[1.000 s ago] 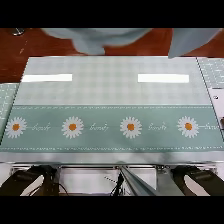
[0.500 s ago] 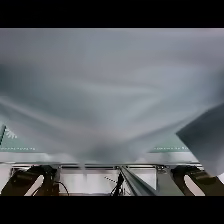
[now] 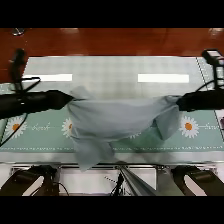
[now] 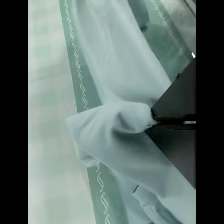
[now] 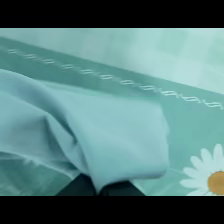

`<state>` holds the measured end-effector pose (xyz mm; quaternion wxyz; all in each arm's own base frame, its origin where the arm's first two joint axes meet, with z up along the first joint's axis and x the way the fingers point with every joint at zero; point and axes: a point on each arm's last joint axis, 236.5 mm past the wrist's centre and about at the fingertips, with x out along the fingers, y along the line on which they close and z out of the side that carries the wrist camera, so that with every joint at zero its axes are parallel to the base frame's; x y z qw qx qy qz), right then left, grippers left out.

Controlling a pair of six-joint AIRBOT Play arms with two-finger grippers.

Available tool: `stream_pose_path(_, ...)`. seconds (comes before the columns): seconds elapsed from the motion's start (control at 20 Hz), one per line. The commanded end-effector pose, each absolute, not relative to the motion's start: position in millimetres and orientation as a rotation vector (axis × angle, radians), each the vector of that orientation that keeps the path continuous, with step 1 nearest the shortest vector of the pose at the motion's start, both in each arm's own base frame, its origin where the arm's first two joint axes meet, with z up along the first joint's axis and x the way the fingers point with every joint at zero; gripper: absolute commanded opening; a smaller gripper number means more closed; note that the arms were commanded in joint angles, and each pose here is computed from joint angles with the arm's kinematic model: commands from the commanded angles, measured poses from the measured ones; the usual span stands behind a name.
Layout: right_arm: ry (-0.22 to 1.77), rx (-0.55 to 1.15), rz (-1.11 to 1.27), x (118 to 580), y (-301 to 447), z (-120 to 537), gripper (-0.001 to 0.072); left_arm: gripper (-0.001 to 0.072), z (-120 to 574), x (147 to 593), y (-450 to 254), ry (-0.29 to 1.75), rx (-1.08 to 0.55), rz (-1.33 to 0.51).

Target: Fold the shirts.

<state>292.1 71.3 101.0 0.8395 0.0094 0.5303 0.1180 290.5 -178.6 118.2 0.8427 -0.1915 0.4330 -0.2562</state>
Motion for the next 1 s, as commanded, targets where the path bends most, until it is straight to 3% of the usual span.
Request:
stream_pose_path(0.0, 1.179, 0.089, 0.135, 354, 61, 47, 0.0021, 0.002, 56, 335, -205, 0.943, -0.456, -0.499)
stream_pose_path(0.15, 1.239, 0.301, 0.137, 394, 66, 32, 0.0025, 0.0024, 36, 360, -225, 0.99, -0.445, -0.499)
stream_pose_path(0.2, 1.254, 0.392, 0.147, 403, 67, 32, 0.0113, 0.0144, 36, 365, -229, 1.005, -0.442, -0.507)
stream_pose_path(0.25, 1.265, 0.461, 0.162, 408, 65, 34, 0.0441, 0.0485, 38, 369, -229, 1.02, -0.434, -0.514)
stream_pose_path(0.3, 1.264, 0.469, 0.194, 409, 58, 39, 0.0641, 0.0697, 42, 371, -222, 1.036, -0.413, -0.518)
stream_pose_path(0.4, 1.315, 0.371, 0.226, 389, 25, 44, 0.0626, 0.0702, 38, 368, -177, 1.113, -0.285, -0.464)
stream_pose_path(0.5, 1.435, 0.27, 0.059, 344, -42, 33, 0.0625, 0.0702, 16, 344, -114, 1.277, -0.238, -0.345)
stream_pose_path(0.55, 1.421, 0.336, -0.043, 330, -64, 27, 0.0625, 0.0702, 3, 326, -84, 1.36, -0.25, -0.28)
stream_pose_path(0.7, 1.331, 0.608, -0.052, 288, -51, -10, 0.0625, 0.0702, -40, 268, -38, 1.504, -0.432, -0.138)
stream_pose_path(0.95, 1.288, 0.779, 0.057, 239, 12, -54, 0.0625, 0.0702, -77, 220, -57, 1.465, -0.731, -0.156)
